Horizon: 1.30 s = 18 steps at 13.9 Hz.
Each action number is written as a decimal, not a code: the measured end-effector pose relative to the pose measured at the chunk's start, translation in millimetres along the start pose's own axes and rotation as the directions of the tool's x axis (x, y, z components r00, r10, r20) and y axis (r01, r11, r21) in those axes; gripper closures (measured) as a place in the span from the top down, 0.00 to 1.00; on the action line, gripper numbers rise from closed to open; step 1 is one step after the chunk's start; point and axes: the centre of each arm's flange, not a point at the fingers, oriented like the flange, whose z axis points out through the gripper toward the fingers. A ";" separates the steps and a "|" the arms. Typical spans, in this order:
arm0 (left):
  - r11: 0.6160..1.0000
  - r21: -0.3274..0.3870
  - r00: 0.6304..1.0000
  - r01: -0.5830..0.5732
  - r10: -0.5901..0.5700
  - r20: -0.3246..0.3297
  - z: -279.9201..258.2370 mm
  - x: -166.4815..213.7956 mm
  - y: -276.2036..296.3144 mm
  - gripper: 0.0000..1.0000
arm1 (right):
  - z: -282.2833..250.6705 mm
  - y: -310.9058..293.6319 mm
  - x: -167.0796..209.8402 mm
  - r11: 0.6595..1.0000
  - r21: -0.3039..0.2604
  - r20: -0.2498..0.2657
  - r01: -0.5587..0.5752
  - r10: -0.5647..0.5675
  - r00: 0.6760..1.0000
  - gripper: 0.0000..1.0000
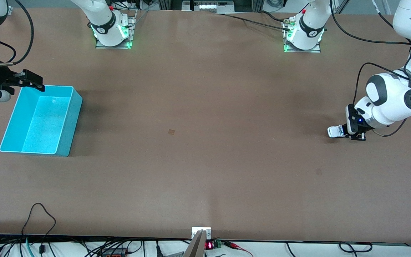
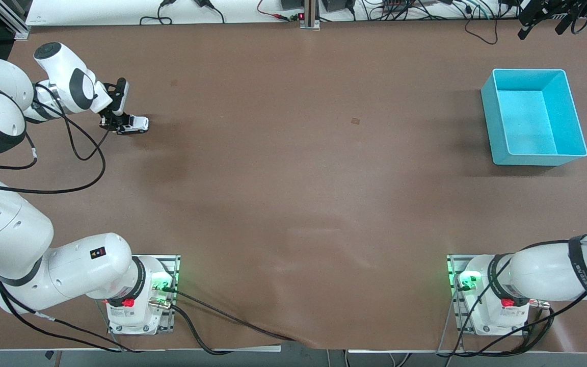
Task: Wind and store white jeep toy
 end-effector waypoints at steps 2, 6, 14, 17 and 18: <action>1.000 -0.002 1.000 -0.012 0.012 0.019 -0.3 -10.0 0.5 0.53 | 0.0 0.0 0.0 1.000 0.000 0.000 0.000 0.000 1.000 1.00; 1.000 0.002 1.000 0.006 -0.006 0.024 -0.7 -28.8 2.4 0.53 | 0.0 0.0 0.0 1.000 0.000 0.000 0.000 0.000 1.000 1.00; 1.000 0.010 0.999 -0.010 0.010 0.038 -2.1 -68.2 6.9 0.53 | 0.5 -0.1 -0.6 1.000 0.001 0.006 0.000 0.000 1.000 1.00; 1.000 0.012 0.999 -0.013 0.013 0.040 -2.5 -78.9 7.9 0.53 | 0.5 -0.1 -0.6 1.000 0.001 0.006 0.000 0.000 1.000 1.00; 1.000 0.011 0.999 -0.015 0.014 0.040 -2.4 -78.9 7.8 0.53 | 0.5 -0.1 -0.6 1.000 0.001 0.006 0.000 0.000 1.000 1.00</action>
